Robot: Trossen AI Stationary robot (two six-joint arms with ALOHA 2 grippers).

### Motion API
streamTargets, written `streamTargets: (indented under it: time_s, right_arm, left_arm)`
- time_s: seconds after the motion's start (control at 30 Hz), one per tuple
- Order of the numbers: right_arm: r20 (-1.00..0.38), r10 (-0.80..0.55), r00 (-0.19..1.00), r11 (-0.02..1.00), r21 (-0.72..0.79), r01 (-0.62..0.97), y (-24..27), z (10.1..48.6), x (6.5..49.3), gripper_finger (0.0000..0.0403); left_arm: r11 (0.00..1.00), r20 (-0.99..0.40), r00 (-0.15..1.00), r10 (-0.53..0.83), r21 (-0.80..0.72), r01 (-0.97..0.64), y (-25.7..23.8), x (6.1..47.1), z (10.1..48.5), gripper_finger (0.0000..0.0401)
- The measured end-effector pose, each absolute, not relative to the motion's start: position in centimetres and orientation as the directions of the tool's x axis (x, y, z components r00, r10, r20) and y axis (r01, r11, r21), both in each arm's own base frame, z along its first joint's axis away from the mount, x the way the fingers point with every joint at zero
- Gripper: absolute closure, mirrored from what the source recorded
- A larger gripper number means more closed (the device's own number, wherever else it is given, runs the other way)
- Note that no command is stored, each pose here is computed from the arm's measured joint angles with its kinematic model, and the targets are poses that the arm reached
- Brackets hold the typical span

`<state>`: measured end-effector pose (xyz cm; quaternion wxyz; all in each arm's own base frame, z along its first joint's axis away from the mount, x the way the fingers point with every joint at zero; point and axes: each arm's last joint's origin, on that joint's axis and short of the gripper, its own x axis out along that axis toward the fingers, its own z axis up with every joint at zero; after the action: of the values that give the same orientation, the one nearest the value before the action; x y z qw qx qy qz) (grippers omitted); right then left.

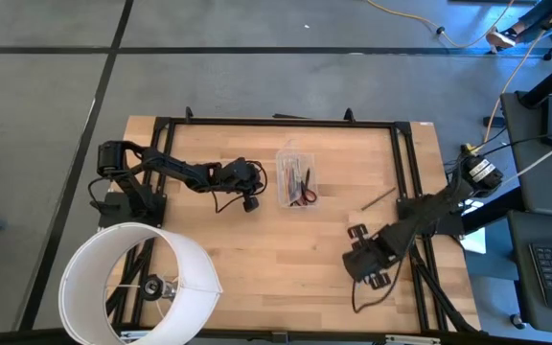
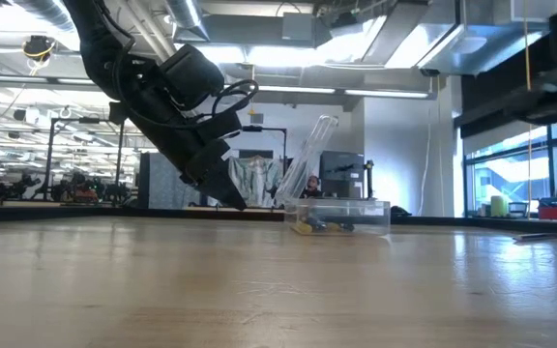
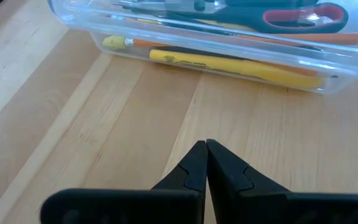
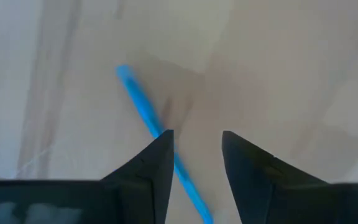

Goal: Pick & place school supplies into a supply box
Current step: Put the blue pen into the transparent supply box

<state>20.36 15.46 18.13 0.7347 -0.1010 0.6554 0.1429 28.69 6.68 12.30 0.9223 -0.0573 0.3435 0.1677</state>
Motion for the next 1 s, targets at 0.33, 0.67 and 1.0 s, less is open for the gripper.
streamTargets:
  time_s: [0.33, 0.67, 1.0]
  right_arm:
    - [-0.997, 0.054, 0.055, 0.909, 0.026, -0.417, 17.7, 15.2, 20.5, 0.0264]
    - [-0.998, 0.053, -0.021, 0.905, 0.057, -0.421, 18.1, 13.6, 20.6, 0.0264]
    - [-1.0, 0.025, -0.006, 0.915, 0.025, -0.403, 18.1, 13.4, 20.7, 0.0264]
  left_arm:
    - [0.937, -0.653, 0.708, 0.27, 0.01, -0.349, 6.7, 28.7, 12.3, 0.0398]
    - [0.937, -0.653, 0.708, 0.27, 0.01, -0.349, 6.7, 28.7, 12.3, 0.0398]
    - [0.937, -0.653, 0.707, 0.27, 0.01, -0.349, 6.7, 28.7, 12.3, 0.0395]
